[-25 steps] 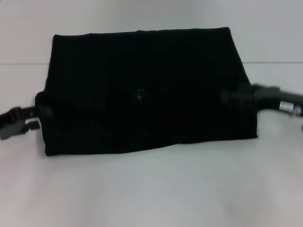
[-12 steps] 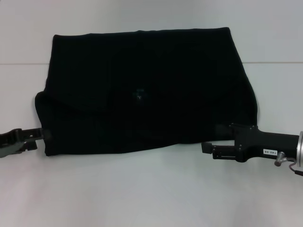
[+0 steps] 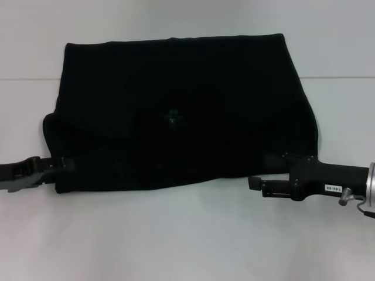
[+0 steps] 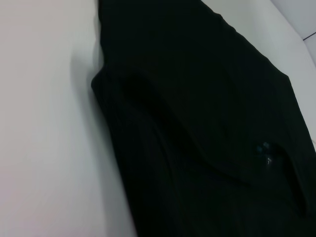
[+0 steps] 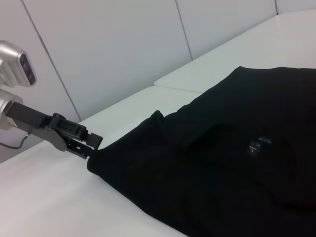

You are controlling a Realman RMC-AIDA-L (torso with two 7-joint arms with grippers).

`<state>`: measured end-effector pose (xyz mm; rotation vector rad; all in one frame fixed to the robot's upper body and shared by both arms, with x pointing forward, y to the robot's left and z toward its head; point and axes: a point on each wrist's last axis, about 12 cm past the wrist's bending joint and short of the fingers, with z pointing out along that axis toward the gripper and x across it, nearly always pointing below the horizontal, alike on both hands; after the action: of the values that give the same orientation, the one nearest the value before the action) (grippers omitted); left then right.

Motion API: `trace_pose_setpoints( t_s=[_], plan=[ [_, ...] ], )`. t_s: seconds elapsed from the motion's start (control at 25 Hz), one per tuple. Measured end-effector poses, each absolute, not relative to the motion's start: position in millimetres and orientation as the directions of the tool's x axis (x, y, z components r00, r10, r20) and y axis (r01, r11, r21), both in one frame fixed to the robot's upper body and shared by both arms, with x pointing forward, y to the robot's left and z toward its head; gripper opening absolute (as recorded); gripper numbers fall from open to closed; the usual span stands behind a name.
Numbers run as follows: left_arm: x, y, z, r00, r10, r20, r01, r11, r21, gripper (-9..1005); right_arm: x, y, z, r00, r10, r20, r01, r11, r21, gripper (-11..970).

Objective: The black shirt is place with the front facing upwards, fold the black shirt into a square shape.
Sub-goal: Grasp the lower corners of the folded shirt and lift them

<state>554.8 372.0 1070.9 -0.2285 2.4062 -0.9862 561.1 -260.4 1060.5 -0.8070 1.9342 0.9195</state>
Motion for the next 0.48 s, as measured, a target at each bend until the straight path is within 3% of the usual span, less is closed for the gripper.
trace_pose_setpoints(
  t_s=[0.48],
  plan=[
    [558.4,358.1,1072.2,-0.884,-0.291,-0.366,0.056,0.711,-0.701,757,562.8,-260.1,1061.7,-0.448,-0.19,-0.874,-0.797,0.529,0.293,915]
  ],
)
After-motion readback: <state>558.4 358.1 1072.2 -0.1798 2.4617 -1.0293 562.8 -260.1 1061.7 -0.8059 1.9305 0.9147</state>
